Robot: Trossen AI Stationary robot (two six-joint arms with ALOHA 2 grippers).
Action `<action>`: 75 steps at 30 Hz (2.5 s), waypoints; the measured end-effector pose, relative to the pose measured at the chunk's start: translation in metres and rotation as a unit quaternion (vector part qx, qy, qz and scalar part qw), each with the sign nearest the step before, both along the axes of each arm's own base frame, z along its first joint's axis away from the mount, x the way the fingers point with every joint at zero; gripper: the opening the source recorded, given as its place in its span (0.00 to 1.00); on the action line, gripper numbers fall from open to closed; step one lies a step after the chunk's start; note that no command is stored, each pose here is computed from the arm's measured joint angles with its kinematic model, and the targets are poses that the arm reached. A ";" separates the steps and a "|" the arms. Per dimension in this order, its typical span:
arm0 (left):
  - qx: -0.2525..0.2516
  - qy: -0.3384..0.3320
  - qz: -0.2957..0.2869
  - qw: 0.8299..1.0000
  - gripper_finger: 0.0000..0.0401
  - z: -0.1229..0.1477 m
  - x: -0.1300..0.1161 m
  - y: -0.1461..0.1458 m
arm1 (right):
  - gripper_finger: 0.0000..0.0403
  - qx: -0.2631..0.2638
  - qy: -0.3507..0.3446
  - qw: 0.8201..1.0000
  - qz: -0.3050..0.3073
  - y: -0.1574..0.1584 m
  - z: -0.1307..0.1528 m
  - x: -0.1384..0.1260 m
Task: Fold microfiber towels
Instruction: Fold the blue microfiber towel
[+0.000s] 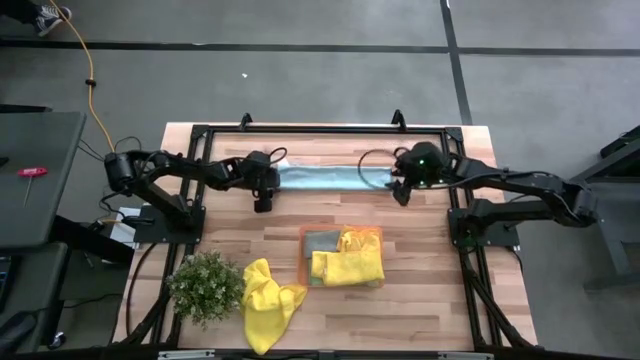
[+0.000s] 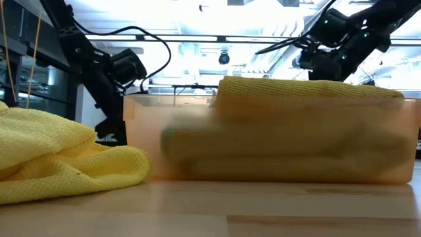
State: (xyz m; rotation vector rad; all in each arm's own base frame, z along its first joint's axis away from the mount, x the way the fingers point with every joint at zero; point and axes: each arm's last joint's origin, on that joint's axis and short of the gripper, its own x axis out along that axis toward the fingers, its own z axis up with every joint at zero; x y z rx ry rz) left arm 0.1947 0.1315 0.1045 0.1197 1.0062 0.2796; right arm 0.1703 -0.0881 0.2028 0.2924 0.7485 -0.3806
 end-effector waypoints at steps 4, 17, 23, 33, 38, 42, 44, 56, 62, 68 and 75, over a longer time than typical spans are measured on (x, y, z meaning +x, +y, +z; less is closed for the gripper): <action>-0.009 0.007 0.007 1.000 0.25 -0.001 -0.001 -0.001 | 0.50 -0.020 0.055 0.996 0.065 0.005 -0.017 0.012; -0.014 0.011 0.014 1.000 0.05 -0.002 -0.002 -0.002 | 0.50 -0.107 0.212 0.960 0.147 -0.017 -0.054 0.056; -0.013 0.011 0.015 1.000 0.06 -0.002 -0.003 -0.002 | 0.50 -0.094 0.276 0.933 0.209 -0.021 -0.068 0.062; -0.018 0.026 0.013 0.999 0.08 -0.003 -0.004 -0.002 | 0.44 -0.069 0.284 0.935 0.200 -0.028 -0.070 0.056; -0.018 0.027 0.013 0.999 0.08 -0.003 -0.004 -0.003 | 0.38 -0.059 0.289 0.936 0.193 -0.031 -0.070 0.052; -0.011 0.030 0.015 0.999 0.08 -0.003 -0.004 -0.003 | 0.38 -0.038 0.286 0.942 0.173 -0.031 -0.071 0.051; -0.011 0.030 0.015 0.999 0.10 -0.003 -0.004 -0.003 | 0.39 -0.027 0.282 0.945 0.166 -0.030 -0.071 0.051; -0.010 0.033 0.035 0.999 0.40 0.013 0.003 0.003 | 0.48 0.008 0.281 0.948 0.147 -0.031 -0.054 0.055; -0.039 0.065 0.032 0.997 0.51 0.022 0.003 0.003 | 0.48 0.001 0.226 0.962 0.151 -0.042 -0.022 0.063; -0.066 0.034 0.088 0.993 0.57 0.036 -0.001 0.004 | 0.49 0.067 0.151 0.982 0.091 -0.056 0.001 0.045; -0.114 -0.081 0.206 0.969 0.56 0.059 -0.025 0.031 | 0.49 0.188 0.064 0.976 -0.084 -0.066 -0.012 -0.013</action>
